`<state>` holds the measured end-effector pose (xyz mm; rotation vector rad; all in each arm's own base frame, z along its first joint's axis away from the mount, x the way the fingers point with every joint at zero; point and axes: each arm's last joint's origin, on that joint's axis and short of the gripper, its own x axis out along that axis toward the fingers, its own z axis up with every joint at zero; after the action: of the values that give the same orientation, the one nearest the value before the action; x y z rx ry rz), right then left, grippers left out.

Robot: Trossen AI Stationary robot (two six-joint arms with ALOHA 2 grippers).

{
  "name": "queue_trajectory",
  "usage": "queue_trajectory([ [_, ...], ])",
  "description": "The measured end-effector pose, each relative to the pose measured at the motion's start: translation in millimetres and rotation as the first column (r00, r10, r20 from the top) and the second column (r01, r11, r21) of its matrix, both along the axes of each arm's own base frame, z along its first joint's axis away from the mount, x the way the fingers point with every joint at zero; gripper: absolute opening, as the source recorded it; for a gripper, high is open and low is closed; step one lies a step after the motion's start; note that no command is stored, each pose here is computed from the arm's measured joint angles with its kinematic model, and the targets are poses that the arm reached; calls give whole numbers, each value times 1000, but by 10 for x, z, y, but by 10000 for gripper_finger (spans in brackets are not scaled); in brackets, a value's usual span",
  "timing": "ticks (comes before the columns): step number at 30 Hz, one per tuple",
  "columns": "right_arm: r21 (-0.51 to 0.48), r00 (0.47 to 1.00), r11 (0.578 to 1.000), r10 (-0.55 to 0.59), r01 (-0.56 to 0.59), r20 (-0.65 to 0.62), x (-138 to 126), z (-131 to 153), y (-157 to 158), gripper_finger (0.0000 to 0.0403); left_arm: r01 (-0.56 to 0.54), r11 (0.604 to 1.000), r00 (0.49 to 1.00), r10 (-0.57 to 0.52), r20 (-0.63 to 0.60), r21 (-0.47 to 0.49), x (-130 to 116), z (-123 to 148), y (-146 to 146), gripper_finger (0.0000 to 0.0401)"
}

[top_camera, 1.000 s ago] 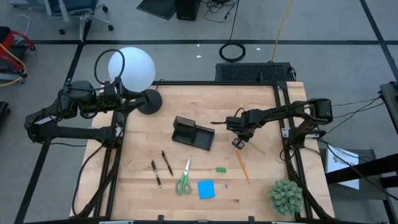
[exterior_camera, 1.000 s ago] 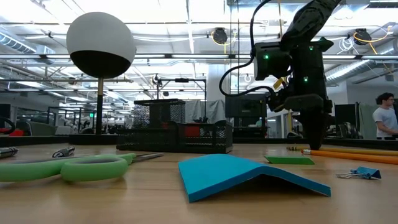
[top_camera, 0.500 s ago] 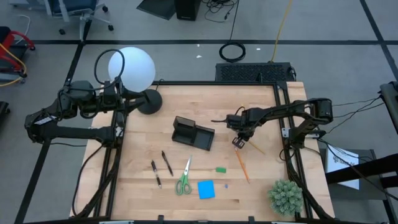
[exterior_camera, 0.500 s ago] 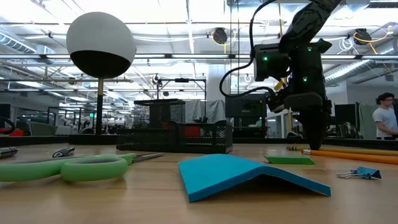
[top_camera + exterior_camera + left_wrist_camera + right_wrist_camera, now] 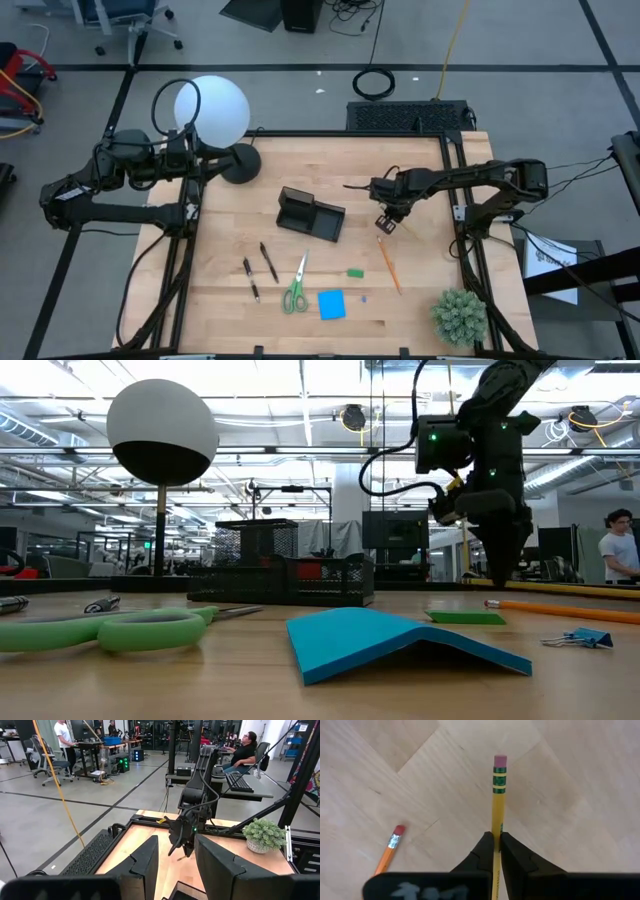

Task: Pick and place office supplies into organizer
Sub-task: Put the yellow pencil into the black desk organizer

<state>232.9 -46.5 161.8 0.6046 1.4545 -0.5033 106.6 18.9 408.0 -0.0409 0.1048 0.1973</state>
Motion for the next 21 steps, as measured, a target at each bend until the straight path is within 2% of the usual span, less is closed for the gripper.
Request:
queue_trajectory([
  [4,27,1000,1000,4,-4,-2,13,51,5,8,0,1000,1000,0,0,0,0,0,0,127],
  [9,15,999,999,35,-36,36,101,190,-13,8,0,1000,1000,0,1,0,1,1,0,127],
  [21,-61,963,992,124,-113,241,416,660,-78,8,-2,1000,1000,2,5,-17,0,1,0,127],
])
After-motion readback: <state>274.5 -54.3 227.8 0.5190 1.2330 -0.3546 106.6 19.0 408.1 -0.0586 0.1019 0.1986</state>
